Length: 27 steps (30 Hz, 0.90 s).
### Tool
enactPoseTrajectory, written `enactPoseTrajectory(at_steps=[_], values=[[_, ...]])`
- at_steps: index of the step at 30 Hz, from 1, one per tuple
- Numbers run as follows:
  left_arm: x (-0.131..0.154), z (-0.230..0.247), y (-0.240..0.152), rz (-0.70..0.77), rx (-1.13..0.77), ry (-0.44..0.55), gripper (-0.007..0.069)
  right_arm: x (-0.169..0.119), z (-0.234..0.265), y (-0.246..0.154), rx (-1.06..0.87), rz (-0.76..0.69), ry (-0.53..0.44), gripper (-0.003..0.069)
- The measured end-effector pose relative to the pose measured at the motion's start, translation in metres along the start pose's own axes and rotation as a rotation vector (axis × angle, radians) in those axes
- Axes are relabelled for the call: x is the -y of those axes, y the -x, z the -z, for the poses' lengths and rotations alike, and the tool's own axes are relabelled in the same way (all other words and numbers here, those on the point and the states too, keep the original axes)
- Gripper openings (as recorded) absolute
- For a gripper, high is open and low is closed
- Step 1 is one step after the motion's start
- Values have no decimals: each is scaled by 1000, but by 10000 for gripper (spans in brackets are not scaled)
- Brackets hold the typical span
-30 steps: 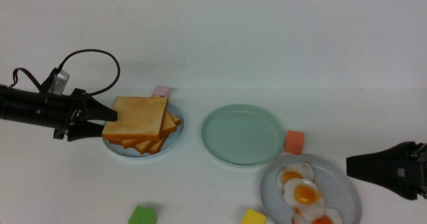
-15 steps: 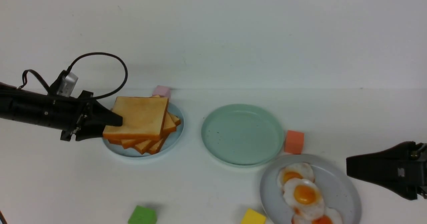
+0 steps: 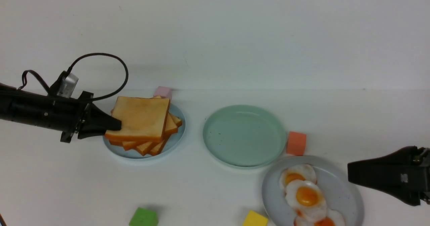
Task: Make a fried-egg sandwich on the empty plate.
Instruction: Use the left arm to grab a slice of bread, then use the left arm to put a slice of bread into the empty plate in the middle
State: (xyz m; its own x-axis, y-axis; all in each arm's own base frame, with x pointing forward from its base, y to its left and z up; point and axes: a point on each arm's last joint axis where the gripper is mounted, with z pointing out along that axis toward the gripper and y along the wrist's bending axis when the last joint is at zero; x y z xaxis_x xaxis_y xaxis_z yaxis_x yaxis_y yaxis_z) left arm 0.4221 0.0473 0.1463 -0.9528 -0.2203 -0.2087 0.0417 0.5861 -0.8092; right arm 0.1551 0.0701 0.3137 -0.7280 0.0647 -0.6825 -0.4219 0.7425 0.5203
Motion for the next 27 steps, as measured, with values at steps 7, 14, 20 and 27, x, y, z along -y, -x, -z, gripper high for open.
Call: enactPoseTrajectory(at_steps=[7,14,20,27], values=[[24,17,3,-43,34,14,90,0,0,0,0,0,0,241],[58,27,3,-51,58,17,90,0,0,0,-2,3,-3,241],[132,-34,-17,-162,-61,-93,90,6,-1,0,-23,16,-63,243],[178,-118,-53,-184,-169,-179,90,18,2,18,-153,-19,-241,271]])
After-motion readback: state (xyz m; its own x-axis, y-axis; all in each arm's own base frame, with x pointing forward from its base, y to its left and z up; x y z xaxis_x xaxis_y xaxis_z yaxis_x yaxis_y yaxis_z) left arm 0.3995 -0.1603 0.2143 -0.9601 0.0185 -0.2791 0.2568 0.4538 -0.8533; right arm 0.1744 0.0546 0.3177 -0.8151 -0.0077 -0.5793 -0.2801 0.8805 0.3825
